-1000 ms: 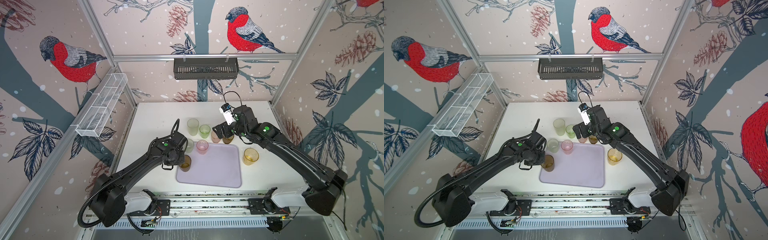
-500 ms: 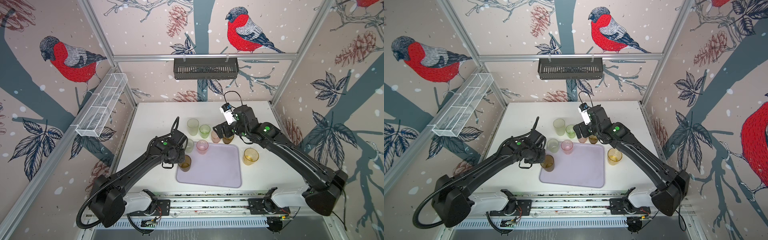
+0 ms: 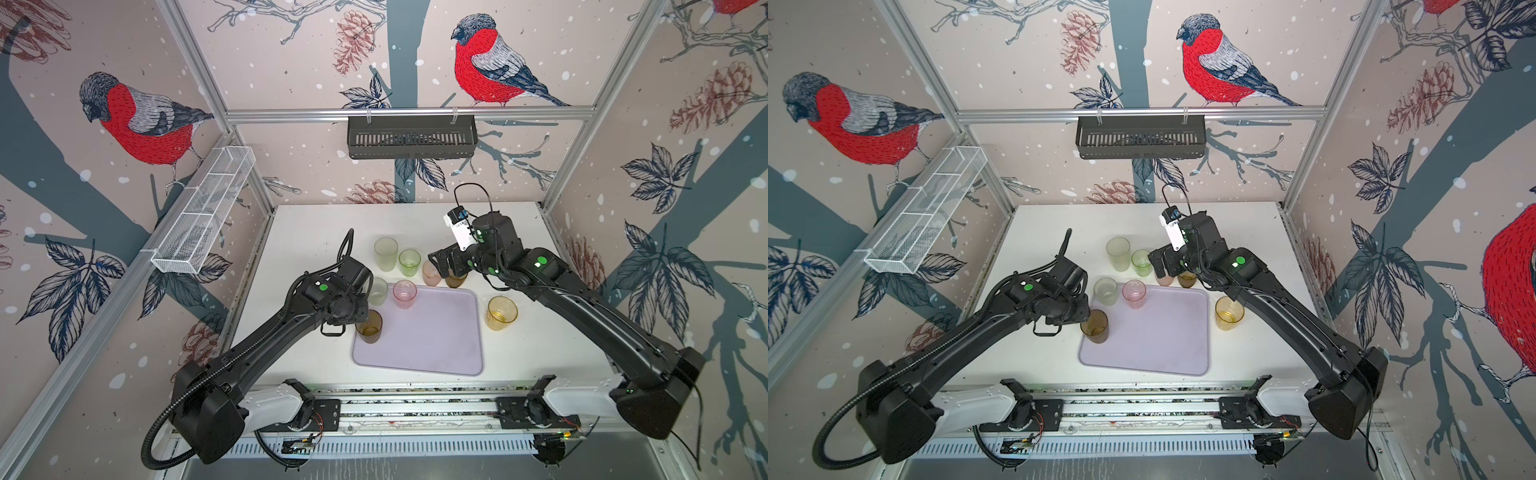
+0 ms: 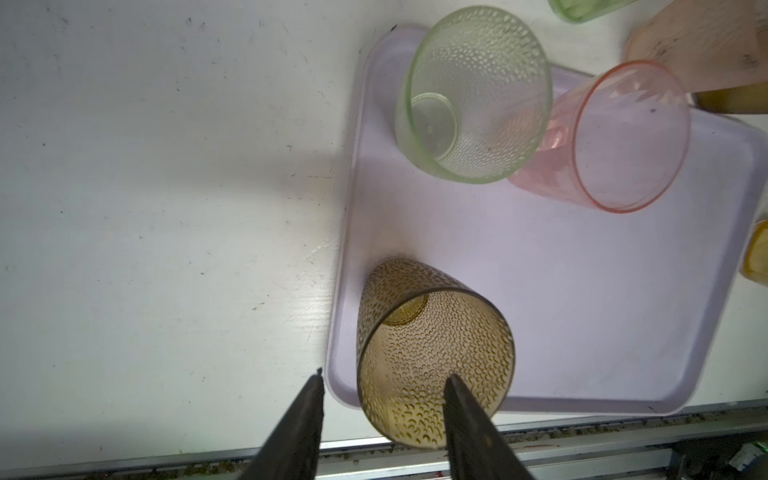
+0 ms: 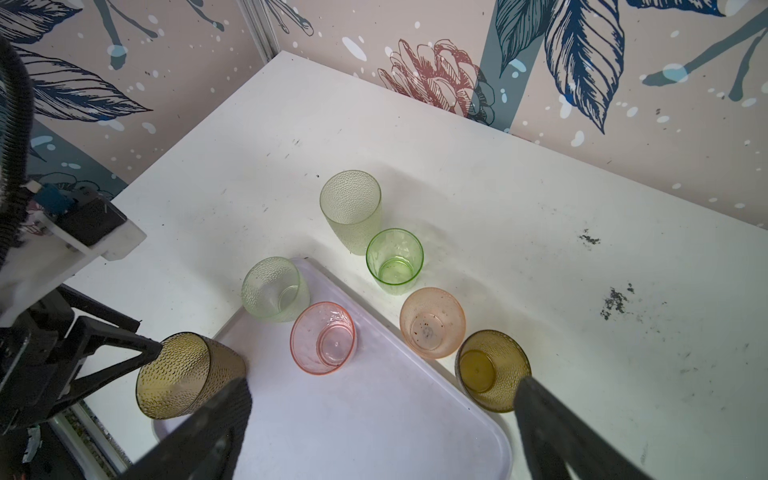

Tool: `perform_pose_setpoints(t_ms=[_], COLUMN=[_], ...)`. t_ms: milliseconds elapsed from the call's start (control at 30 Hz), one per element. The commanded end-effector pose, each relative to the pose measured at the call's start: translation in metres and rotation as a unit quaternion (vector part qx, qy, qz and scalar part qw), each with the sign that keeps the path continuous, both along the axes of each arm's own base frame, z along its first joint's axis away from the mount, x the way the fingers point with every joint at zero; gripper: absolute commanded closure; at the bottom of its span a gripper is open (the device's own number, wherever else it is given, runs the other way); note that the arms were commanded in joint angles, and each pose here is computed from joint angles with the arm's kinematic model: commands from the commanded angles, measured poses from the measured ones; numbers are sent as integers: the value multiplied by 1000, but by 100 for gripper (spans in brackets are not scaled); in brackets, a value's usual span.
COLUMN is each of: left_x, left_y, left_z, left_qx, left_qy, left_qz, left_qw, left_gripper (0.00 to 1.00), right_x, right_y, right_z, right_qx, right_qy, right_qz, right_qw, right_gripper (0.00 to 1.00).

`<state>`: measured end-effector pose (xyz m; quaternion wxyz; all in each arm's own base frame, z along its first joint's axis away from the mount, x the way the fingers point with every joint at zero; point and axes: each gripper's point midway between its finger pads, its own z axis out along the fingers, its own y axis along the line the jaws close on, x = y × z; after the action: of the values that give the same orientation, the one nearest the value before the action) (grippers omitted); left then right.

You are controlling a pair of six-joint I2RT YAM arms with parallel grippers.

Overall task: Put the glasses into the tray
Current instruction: 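Open the left gripper to release the olive cup on the tray, then raise the left gripper toward the cups while the right gripper moves to the yellow cup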

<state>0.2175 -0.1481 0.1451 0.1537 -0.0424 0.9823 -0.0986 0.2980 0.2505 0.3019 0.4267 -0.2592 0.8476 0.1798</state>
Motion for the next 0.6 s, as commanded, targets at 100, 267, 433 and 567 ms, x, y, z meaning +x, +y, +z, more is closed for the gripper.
perform_pose_setpoints(t_ms=[100,267,433,567], left_x=[1,12,20,21], left_y=[4,-1,-8,-11], left_z=[10,23,33,37], left_qx=[-1,-15,-28,-34], left_qy=[-12,-32,-46,-49], left_qz=[18,30,33,28], left_qw=[1000,999,998,998], left_gripper=[51,50,49,46], right_x=[-5,-6,-14,-18], right_y=[-1,-2,-8,-13], right_z=[2,-6,2,-3], right_qx=[23,17,22,20], right_qy=[2,12,8,20], right_qz=[-5,-5,-5,-15], right_qw=[1000,1000,1000,1000], right_gripper=[0,0,0,0])
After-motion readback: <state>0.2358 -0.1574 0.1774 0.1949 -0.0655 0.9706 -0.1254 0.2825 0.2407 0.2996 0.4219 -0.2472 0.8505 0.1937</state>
